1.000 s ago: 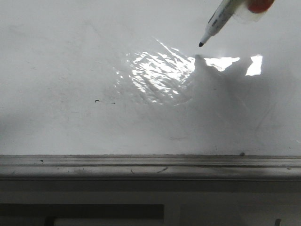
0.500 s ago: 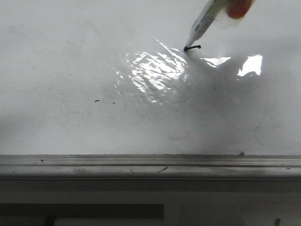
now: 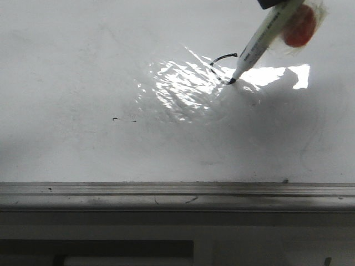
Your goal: Write number 9 on whiteboard
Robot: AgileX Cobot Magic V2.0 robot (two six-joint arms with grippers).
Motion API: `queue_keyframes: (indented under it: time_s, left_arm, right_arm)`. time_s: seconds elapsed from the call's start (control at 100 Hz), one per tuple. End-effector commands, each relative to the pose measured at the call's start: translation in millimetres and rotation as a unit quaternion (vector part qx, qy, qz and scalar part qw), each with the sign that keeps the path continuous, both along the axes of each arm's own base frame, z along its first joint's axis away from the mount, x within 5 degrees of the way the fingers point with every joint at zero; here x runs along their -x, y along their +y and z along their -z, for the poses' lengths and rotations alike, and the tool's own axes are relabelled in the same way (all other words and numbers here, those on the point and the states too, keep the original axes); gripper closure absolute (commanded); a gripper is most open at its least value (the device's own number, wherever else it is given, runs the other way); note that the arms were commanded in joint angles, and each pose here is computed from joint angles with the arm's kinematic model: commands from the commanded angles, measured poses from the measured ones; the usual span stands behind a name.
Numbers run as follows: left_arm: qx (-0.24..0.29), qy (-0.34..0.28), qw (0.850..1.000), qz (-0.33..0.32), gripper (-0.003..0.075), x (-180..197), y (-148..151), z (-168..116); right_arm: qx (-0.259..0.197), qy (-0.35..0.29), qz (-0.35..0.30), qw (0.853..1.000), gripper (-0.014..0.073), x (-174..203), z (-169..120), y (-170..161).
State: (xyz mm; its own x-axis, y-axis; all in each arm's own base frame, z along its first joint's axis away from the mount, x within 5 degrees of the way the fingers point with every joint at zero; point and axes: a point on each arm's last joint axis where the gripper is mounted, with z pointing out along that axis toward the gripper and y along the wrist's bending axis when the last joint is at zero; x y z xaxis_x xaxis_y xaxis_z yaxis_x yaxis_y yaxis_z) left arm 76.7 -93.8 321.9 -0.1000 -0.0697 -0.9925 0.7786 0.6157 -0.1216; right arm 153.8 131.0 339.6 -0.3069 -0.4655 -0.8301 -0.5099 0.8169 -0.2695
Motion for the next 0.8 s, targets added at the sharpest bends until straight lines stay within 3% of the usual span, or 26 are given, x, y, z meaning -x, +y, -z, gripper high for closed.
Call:
queue_keyframes:
  time_s: [0.0, 0.18, 0.42, 0.61, 0.79]
  left_arm:
    - [0.012, -0.006, 1.0, 0.011, 0.0741, 2, -1, -9]
    - [0.011, -0.005, 1.0, 0.011, 0.0741, 2, -1, -9]
    - [0.011, -0.005, 1.0, 0.011, 0.0741, 2, -1, -9]
    - [0.011, -0.005, 1.0, 0.012, 0.0741, 2, -1, -9]
    - [0.011, -0.005, 1.0, 0.012, 0.0741, 2, -1, -9]
  right_arm:
    - [0.029, -0.055, 0.017, 0.998, 0.0638, -4, -20, -8]
    - [0.023, -0.077, 0.015, 0.997, 0.0638, -7, -33, -6]
    - [0.033, -0.06, 0.026, 0.997, 0.0638, -10, -29, -4]
    - [0.0, 0.022, 0.022, 1.0, 0.0638, 1, -13, 3]
    - [0.017, 0.077, -0.021, 0.997, 0.0638, 22, 18, 16]
